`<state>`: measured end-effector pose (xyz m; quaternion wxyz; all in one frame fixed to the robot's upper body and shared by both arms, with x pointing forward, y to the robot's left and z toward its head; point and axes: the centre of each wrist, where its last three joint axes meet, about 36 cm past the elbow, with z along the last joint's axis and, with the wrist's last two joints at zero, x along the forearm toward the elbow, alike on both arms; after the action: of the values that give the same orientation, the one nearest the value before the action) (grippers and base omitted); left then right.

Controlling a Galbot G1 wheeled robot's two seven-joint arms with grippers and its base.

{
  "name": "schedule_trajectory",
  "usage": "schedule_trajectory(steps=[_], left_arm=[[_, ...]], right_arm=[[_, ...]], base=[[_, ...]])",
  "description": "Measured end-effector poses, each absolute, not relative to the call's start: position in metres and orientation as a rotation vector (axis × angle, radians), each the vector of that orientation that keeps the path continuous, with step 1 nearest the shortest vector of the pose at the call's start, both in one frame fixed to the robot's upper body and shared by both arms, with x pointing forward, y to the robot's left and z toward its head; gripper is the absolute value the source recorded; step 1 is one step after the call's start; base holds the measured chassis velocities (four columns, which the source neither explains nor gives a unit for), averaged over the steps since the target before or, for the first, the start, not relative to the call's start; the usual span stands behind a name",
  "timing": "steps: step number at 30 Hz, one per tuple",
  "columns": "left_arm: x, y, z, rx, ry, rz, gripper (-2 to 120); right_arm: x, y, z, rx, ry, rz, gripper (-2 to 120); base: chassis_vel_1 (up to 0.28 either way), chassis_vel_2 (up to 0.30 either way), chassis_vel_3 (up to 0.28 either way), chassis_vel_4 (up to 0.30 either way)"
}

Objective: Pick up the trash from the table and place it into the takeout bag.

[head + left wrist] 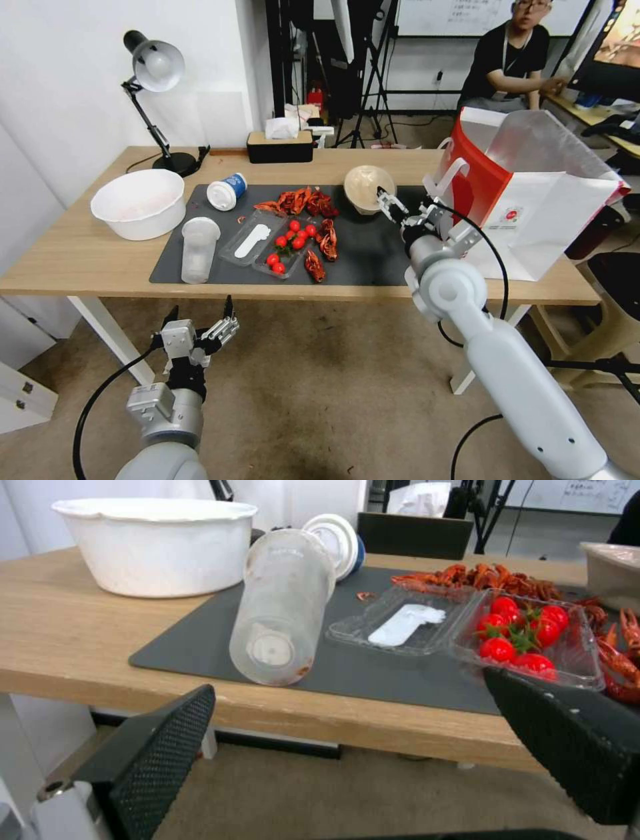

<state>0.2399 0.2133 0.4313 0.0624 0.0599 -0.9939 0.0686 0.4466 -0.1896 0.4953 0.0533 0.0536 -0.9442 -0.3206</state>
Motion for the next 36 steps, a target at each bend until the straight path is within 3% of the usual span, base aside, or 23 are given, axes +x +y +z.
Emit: schedule_trajectory(steps=[7,15,36], left_arm=[[0.24,0.211,0.431,0.183,-3.003,0.213,100],[0.24,0.213,0.432,0.18,-3.003,0.202,100],[0.24,0.212,0.432,0.175,-2.99,0.235,100]], right_arm=[[0.479,-0.191,0.512,0.061,-2.745,-1.06,100],[0.507,-0.197,0.54,-0.06,-2.697,-0.936,100],[0.57,-0.189,0.545,-0.135,-2.507,-0.882,100]], base=[[0.0,0.0,0.0,0.0],[0.0,0.0,0.0,0.0],[0.0,0.0,0.0,0.0]])
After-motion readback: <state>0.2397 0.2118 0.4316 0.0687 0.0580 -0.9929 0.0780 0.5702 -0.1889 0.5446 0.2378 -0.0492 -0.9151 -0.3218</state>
